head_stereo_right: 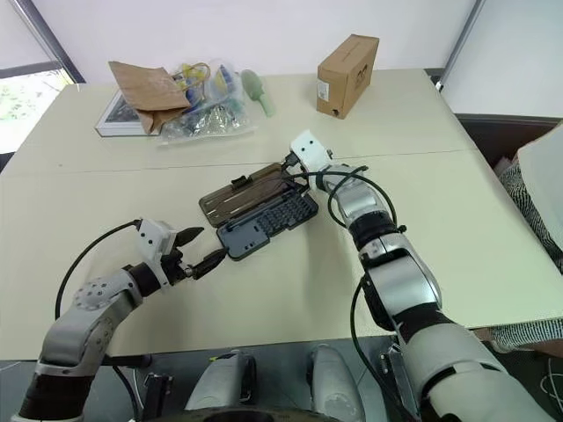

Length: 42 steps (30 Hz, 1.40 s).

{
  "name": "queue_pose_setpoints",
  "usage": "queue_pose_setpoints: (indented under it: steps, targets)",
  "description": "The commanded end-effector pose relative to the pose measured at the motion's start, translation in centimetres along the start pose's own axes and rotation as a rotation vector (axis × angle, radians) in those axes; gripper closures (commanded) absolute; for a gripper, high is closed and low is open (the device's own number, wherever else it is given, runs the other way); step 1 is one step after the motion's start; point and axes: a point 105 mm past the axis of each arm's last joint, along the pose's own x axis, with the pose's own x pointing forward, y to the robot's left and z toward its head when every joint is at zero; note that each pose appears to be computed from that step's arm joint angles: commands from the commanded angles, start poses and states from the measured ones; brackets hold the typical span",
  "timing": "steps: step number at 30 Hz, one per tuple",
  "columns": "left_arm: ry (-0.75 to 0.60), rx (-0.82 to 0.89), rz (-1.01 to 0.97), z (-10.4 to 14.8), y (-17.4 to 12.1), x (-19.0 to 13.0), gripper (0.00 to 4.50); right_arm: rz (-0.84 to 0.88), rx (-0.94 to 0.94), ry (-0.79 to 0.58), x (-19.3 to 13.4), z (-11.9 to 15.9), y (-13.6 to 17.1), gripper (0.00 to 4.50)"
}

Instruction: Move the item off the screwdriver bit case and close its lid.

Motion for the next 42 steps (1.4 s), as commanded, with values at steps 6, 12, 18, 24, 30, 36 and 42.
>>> queue_pose_setpoints:
  steps: [6,12,18,24,30,36,42]
  targets:
    - [-0.051,0.048,0.015,1.1,-0.2,0.2,0.00,-0.005,0.066,0.047,0.8,0.1,0.2,0.07]
    - [-0.054,0.056,0.018,1.1,-0.3,0.4,0.00,-0.003,0.136,0.090,1.1,-0.4,0.9,0.91]
    - [-0.057,0.069,0.029,1.1,-0.2,0.6,0.00,-0.015,0.157,0.163,1.2,-1.4,1.1,4.00]
    - [-0.060,0.074,0.038,1.0,-0.2,0.6,0.00,0.000,0.170,0.214,1.0,-2.2,1.3,4.46]
    - [-0.061,0.081,0.051,0.7,0.2,0.6,0.00,-0.002,0.187,0.260,0.8,-2.9,1.3,4.46]
    - [-0.061,0.094,0.047,0.9,0.2,0.8,0.00,-0.210,0.218,0.350,-0.7,-4.4,-1.9,4.46]
    - [-0.055,0.099,0.040,0.9,0.4,1.0,0.00,-0.352,0.314,0.441,-3.2,-5.0,-3.2,4.46]
